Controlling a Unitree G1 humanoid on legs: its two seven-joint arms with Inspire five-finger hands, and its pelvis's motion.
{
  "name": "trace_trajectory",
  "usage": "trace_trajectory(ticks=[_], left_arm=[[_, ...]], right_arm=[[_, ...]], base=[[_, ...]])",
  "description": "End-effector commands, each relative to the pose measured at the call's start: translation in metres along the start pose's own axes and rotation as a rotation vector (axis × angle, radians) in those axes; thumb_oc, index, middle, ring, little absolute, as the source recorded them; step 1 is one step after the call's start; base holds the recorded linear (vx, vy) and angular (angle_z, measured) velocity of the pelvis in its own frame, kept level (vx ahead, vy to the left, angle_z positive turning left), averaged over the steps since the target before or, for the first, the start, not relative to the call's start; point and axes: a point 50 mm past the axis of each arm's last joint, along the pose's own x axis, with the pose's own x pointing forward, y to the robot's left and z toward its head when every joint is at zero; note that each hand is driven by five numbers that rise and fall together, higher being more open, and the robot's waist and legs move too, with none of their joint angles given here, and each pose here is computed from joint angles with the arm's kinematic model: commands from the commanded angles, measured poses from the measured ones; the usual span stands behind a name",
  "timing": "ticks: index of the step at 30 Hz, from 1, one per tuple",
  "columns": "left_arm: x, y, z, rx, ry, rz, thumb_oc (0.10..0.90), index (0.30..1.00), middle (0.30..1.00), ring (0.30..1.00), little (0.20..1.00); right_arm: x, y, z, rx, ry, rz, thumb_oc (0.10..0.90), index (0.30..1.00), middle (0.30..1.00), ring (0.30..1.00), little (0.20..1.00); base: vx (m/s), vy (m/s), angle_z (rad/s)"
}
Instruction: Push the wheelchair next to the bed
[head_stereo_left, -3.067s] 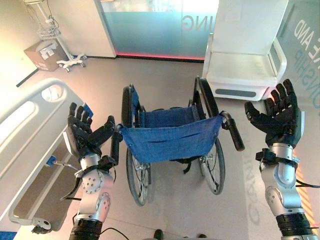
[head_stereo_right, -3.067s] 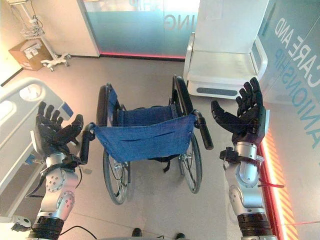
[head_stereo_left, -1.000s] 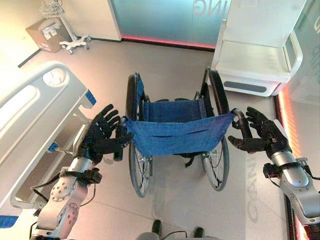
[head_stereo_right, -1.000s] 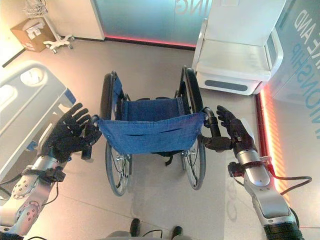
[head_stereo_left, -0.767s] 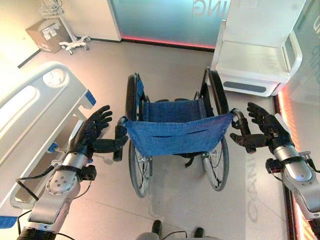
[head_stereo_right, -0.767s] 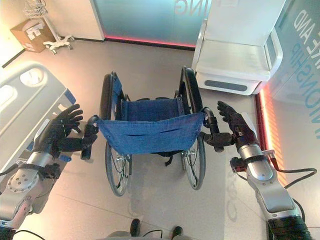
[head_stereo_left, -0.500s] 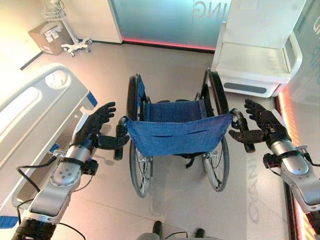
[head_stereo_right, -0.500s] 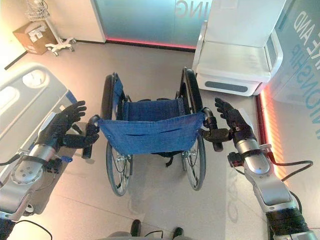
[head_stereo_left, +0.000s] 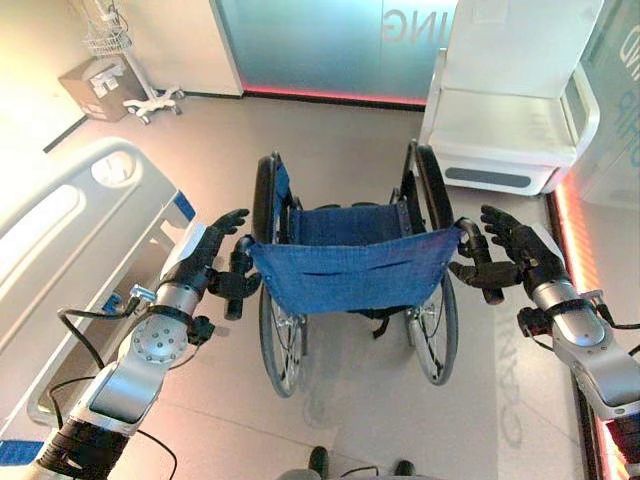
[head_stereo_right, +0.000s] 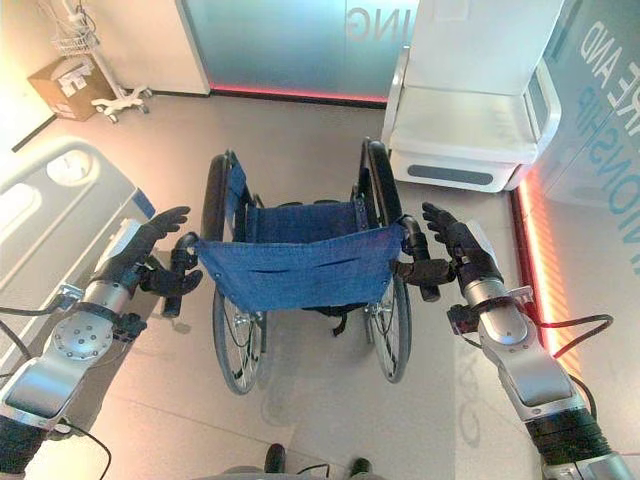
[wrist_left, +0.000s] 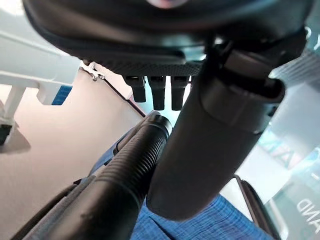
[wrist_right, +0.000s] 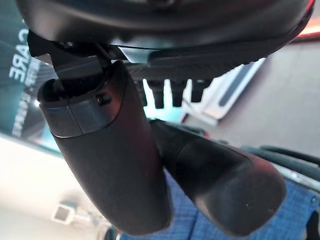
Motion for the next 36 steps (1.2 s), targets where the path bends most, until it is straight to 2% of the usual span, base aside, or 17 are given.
trace_trajectory(ticks=[1,10,15,25,36], left_arm=[[-0.010,0.050,-0.066,0.309,0.380,0.167,0.800,0.900,0.900,0.900,0.900],[-0.030,0.055,-0.108,0.285,0.698,0.214,0.800,0.900,0.900,0.900,0.900],[-0.039,0.047,-0.127,0.240,0.817,0.173,0.800,0.900,0.900,0.900,0.900],[-0.059,0.021,-0.165,0.126,1.053,-0.055,0.800,0.900,0.900,0.900,0.900],[-0.077,-0.009,-0.190,-0.142,1.189,-0.313,0.800,0.900,0.900,0.900,0.900]], right_arm=[[0.011,-0.030,0.025,-0.205,-0.068,-0.100,0.800,0.900,0.900,0.900,0.900],[0.012,-0.034,0.016,-0.319,0.038,-0.038,0.800,0.900,0.900,0.900,0.900],[0.015,-0.036,0.019,-0.353,0.063,-0.004,0.800,0.900,0.900,0.900,0.900],[0.023,-0.045,0.036,-0.468,0.121,0.087,0.800,0.900,0.900,0.900,0.900],[0.035,-0.039,0.041,-0.551,0.225,0.215,0.800,0.900,0.900,0.900,0.900]], base=[[0.00,0.000,0.00],[0.00,0.000,0.00],[0.00,0.000,0.00],[-0.01,-0.007,0.00],[0.00,0.000,0.00]])
